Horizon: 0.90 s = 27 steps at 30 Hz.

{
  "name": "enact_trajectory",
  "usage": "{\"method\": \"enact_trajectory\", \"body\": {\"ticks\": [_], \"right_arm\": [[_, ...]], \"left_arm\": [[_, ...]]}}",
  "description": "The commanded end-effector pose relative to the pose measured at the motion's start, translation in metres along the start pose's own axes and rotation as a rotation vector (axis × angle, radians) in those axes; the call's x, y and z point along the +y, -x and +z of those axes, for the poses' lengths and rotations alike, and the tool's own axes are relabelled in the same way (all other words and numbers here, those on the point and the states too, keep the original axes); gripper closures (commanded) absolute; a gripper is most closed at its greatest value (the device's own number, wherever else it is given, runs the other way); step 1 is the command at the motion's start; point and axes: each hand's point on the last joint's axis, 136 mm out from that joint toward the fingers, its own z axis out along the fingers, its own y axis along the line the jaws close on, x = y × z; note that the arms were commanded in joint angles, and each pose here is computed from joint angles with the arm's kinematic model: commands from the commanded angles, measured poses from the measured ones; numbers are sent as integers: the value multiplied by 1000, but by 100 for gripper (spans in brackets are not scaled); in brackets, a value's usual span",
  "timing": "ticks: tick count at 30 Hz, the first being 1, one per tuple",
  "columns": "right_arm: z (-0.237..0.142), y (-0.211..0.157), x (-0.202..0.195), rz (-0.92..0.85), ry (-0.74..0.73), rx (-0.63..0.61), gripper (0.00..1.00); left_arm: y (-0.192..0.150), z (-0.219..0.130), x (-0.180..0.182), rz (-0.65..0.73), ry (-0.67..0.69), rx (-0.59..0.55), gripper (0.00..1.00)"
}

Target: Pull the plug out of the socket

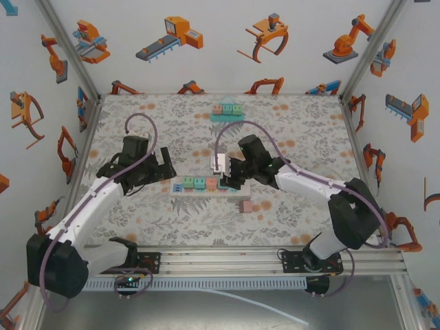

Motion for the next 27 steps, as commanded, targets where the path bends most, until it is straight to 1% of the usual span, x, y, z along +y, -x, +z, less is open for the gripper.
{"method": "enact_trajectory", "body": {"ticks": [1,8,14,18,20,24,27], "right_arm": [[7,5,3,-27,40,-21,50],[21,-15,8,5,73,35,56],[24,-22,8,12,75,59,66],[24,-24,5,19,72,80,71],[25,-24,5,24,78,91,73],[25,-24,4,23,74,91,75],[26,-25,2,24,68,97,75]], "left_arm": [[1,13,1,-67,-17,-5,2],[-14,40,8,-79,18,73,14],[-28,58,9,-82,20,147,22],[-37,66,7,-86,10,187,24],[-42,69,12,-85,39,208,26],[-52,72,25,-79,101,241,33],[-56,73,25,-79,99,257,38]]}}
